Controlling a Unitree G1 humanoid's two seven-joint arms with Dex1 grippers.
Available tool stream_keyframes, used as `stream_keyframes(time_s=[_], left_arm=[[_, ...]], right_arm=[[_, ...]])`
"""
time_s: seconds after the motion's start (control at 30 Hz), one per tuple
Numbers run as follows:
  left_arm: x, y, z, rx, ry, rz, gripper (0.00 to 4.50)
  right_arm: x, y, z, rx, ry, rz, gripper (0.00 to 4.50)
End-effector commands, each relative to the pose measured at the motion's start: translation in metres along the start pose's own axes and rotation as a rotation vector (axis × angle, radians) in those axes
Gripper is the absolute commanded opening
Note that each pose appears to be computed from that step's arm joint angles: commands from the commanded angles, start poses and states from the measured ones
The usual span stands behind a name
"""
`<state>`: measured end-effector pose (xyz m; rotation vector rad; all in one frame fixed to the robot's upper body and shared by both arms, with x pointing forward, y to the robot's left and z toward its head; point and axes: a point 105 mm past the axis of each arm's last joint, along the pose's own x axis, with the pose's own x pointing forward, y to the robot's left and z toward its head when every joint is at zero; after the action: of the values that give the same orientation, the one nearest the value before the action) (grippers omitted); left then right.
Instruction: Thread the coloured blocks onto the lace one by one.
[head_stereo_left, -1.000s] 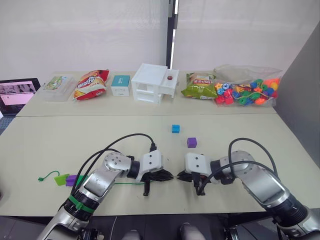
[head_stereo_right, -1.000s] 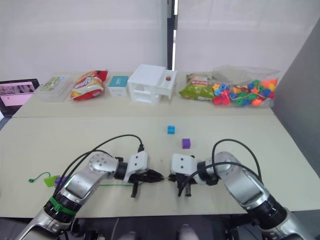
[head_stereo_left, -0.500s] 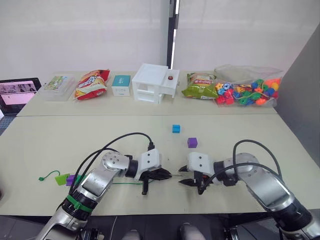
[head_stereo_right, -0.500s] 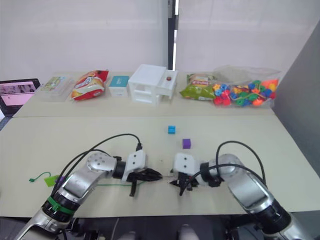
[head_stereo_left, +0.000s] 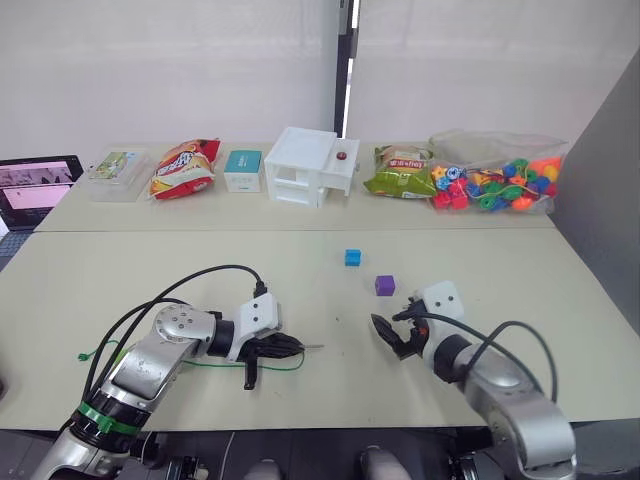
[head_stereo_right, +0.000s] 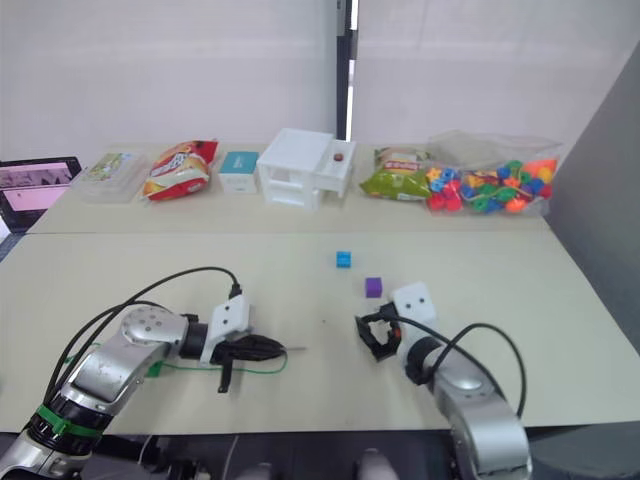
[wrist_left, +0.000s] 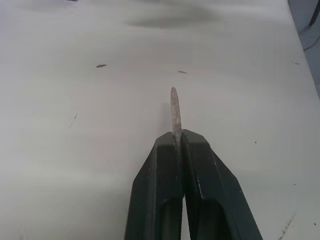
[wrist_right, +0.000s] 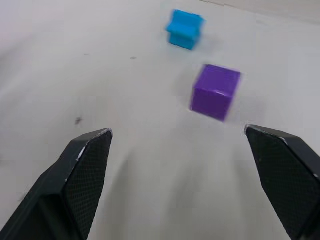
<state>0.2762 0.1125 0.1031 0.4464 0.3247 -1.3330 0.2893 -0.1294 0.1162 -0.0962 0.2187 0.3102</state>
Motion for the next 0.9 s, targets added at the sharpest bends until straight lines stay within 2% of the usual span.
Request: stream_keyframes(time_s=[0.03, 0.13, 0.27, 0.53, 0.63, 0.87, 0.9], left_arm=[[-0.003, 0.000, 0.011, 0.031, -0.031, 0.009, 0.00], [-0.003, 0.000, 0.012, 0.032, -0.034, 0.009, 0.00], [-0.003, 0.000, 0.014, 0.037, -0.034, 0.010, 0.00], [-0.006, -0.002, 0.021, 0.040, -0.031, 0.027, 0.00], [-0.007, -0.002, 0.022, 0.039, -0.030, 0.032, 0.00], [-0.008, -0.002, 0.022, 0.035, -0.032, 0.036, 0.00], [-0.008, -0.003, 0.021, 0.034, -0.032, 0.035, 0.00]], right_arm=[[0.008, 0.000, 0.007, 0.026, -0.065, -0.144, 4.46], [0.023, 0.003, 0.005, 0.056, -0.090, -0.199, 4.46], [0.040, 0.010, 0.007, 0.075, -0.122, -0.202, 4.46], [0.073, 0.004, 0.015, 0.076, -0.176, -0.243, 4.46], [0.076, 0.004, 0.013, 0.081, -0.183, -0.234, 3.63], [0.071, 0.011, 0.016, 0.103, -0.210, -0.205, 1.21], [0.070, 0.013, 0.017, 0.105, -0.213, -0.198, 1.18]])
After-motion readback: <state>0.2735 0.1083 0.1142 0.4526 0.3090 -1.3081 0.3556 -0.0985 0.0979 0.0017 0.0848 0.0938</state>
